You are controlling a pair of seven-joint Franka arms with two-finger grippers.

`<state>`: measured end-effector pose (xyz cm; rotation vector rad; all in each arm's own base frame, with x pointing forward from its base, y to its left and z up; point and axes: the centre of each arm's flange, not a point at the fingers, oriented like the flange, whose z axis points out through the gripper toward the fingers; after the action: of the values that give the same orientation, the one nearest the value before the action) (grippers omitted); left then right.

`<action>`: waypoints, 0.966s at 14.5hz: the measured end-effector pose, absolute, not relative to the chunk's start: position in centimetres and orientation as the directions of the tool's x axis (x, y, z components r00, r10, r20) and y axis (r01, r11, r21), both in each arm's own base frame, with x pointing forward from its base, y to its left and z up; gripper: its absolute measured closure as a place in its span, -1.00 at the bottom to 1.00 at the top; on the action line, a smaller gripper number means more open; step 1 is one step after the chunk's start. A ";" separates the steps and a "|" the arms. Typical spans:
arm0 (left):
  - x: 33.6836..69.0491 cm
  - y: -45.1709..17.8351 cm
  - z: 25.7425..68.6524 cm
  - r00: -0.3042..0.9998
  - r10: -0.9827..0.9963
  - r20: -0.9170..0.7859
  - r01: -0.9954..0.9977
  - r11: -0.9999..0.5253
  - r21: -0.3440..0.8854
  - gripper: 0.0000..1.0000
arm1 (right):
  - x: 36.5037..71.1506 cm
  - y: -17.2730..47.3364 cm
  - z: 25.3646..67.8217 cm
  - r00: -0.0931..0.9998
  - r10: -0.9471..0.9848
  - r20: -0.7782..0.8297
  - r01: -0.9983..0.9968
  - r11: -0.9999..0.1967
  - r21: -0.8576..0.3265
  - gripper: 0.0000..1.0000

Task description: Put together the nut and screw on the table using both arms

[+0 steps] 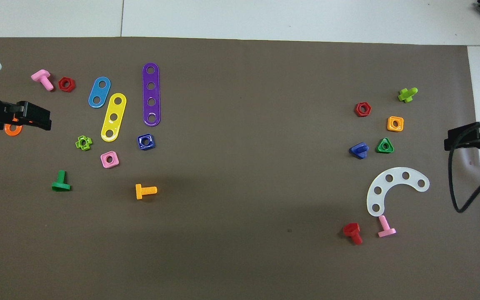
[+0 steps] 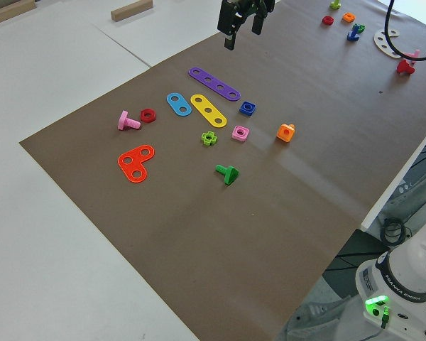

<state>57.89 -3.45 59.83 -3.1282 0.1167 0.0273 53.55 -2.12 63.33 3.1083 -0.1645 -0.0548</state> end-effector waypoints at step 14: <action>57.9 -3.5 59.8 0.997 -0.074 -0.018 -0.075 -0.997 -0.010 -1.00 | 55.1 -1.7 58.6 0.998 -0.047 0.050 -0.048 -0.999 0.019 -1.00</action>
<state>57.89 -3.45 59.83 -3.1282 0.1167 0.0273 55.07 -1.66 58.62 3.1197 -0.0749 0.0770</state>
